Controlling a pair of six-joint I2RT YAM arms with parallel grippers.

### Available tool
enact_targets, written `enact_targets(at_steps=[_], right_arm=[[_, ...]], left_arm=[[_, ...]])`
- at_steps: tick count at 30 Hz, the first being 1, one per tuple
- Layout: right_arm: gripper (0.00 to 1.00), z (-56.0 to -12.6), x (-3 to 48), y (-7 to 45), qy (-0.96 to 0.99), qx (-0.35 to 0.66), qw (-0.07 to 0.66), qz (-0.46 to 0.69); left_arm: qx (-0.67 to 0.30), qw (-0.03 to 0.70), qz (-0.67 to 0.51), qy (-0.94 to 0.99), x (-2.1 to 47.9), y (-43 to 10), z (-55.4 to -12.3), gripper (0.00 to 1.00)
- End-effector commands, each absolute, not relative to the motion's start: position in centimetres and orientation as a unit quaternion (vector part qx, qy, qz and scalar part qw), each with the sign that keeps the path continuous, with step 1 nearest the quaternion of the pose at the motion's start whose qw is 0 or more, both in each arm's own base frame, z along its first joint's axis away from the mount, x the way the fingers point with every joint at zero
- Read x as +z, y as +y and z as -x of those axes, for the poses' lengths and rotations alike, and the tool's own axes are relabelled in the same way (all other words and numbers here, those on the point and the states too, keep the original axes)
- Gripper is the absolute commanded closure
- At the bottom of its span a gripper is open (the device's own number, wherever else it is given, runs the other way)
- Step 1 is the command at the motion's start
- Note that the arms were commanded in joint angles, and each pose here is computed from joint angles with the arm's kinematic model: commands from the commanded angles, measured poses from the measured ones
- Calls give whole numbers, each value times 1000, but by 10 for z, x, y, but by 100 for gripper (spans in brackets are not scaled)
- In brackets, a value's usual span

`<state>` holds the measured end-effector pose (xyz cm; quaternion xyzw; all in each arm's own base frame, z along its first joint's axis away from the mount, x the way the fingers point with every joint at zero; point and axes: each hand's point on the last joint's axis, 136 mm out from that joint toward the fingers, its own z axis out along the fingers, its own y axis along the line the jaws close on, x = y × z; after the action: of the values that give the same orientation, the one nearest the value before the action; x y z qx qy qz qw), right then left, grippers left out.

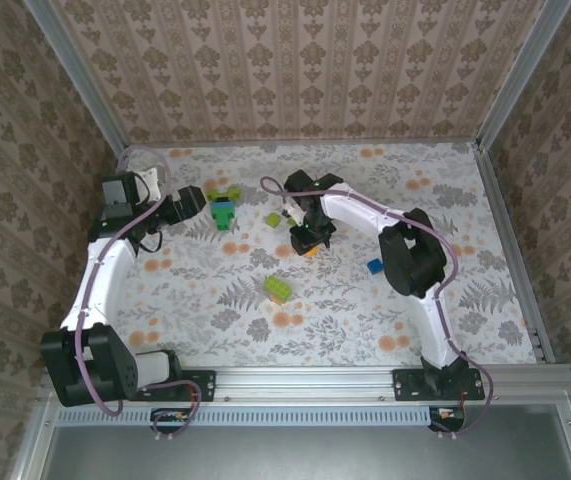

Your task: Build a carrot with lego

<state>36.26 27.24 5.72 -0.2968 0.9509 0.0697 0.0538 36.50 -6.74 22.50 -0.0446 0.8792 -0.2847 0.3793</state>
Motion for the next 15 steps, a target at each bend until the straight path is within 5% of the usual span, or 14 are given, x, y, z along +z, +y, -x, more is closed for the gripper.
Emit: enact_targets(at_steps=[1,15], right_arm=[[62,-327,101,287,939,76,73,328],[64,-249,133,318,902,105,51,415]], left_arm=[[-285,383,29,878,232,-71,-367,0],[-282,384,29,879,232,-71,-367,0]])
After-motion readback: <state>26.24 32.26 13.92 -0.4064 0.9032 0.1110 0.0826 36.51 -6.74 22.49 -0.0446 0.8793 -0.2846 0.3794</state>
